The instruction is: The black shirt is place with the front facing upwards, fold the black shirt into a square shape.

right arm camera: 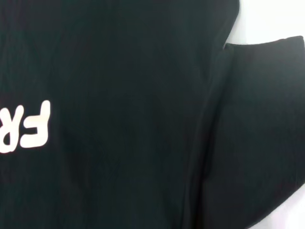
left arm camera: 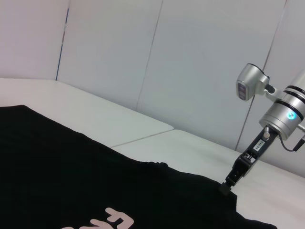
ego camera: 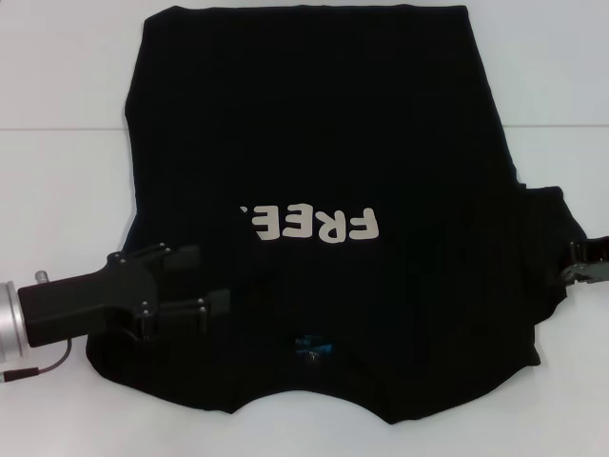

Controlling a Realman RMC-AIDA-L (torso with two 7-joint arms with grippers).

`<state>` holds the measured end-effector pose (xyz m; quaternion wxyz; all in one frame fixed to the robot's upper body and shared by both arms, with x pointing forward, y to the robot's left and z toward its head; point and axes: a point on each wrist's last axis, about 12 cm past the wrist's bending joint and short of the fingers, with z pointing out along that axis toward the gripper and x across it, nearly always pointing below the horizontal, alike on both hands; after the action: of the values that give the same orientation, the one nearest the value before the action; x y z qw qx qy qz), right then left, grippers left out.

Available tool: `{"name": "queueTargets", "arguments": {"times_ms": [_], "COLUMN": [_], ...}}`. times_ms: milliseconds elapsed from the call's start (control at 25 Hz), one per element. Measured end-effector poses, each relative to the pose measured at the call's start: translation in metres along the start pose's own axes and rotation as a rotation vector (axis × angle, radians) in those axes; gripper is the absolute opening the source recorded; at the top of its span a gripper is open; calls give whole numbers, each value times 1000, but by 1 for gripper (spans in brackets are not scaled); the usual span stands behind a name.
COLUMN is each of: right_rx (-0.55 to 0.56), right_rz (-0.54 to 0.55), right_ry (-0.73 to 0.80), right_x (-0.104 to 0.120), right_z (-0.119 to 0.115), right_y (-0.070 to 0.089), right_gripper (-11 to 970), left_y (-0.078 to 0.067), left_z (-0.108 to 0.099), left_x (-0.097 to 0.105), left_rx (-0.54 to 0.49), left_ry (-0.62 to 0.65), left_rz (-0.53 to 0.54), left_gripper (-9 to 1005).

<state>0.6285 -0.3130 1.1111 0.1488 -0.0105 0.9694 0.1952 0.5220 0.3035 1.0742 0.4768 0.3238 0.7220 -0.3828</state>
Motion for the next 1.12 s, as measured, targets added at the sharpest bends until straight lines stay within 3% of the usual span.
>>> {"name": "queueTargets", "arguments": {"times_ms": [240,440,880,1120], "right_rx": [4,10,42,66], "right_rz": [-14,-16,-8,-49], "right_ry": [1,-9,-44,-82], "right_x": [-3,-4,-6,-17], "right_z": [-1,-5,-37,-54], "right_y": [3,-2,-22,-21], "right_gripper": [92,12,13,14], "left_y": [0,0,0,1], "left_z": [0,-1,-1,-1], "left_x": [0,1,1,0], "left_rx": [-1,-4,-5,-4], "left_ry": [-1,-2,-2,-1], "left_rz": [0,-3,-4,-5], "left_gripper": [880,882,881,881]}}
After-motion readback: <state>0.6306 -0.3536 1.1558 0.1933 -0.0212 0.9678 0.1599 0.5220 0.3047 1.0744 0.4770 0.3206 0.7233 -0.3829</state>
